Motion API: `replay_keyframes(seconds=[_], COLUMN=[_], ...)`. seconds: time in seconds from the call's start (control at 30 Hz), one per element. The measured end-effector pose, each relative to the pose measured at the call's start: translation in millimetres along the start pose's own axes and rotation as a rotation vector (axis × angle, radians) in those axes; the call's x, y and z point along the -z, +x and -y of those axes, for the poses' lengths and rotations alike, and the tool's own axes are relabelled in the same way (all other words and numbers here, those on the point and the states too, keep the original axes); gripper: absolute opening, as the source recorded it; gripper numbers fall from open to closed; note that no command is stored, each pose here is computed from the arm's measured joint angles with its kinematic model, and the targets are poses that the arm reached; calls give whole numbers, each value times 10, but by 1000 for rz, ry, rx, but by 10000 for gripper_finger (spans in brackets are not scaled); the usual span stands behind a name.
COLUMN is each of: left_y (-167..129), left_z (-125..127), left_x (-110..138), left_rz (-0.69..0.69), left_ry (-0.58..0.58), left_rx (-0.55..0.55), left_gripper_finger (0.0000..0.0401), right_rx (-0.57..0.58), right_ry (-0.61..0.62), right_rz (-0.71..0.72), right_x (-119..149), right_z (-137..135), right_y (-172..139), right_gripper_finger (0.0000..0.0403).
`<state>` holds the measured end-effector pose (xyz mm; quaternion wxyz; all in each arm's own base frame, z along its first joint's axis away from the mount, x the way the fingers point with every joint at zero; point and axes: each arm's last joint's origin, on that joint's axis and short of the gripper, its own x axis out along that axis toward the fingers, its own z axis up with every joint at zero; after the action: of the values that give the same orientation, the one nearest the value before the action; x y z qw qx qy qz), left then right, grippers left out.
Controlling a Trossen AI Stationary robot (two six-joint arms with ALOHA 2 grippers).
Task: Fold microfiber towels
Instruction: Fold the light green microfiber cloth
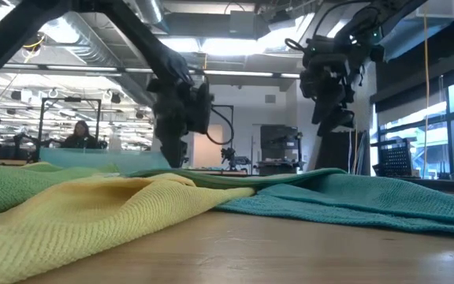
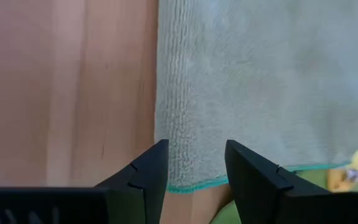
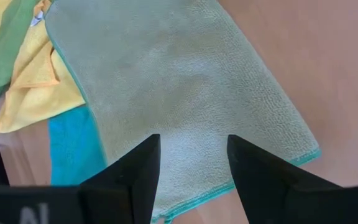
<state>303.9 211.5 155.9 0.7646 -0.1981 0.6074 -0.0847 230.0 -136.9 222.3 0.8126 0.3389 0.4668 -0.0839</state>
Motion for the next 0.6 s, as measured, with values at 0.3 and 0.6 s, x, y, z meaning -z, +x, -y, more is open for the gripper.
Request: replay_keyframes(seconds=[0.3,0.6], left_y=[38,188], left_z=[-35,11], left_x=[27,26], left_rz=[-63,-125], left_ry=[11,2], left_rx=[-59,-22], left_gripper_finger=[150,150], right_rx=[-14,-38], right_ry=[-34,-36], right_rz=[7,21], right_x=[-6,-23], right_z=[-72,-83], right_y=[32,31], right_gripper_finger=[188,188])
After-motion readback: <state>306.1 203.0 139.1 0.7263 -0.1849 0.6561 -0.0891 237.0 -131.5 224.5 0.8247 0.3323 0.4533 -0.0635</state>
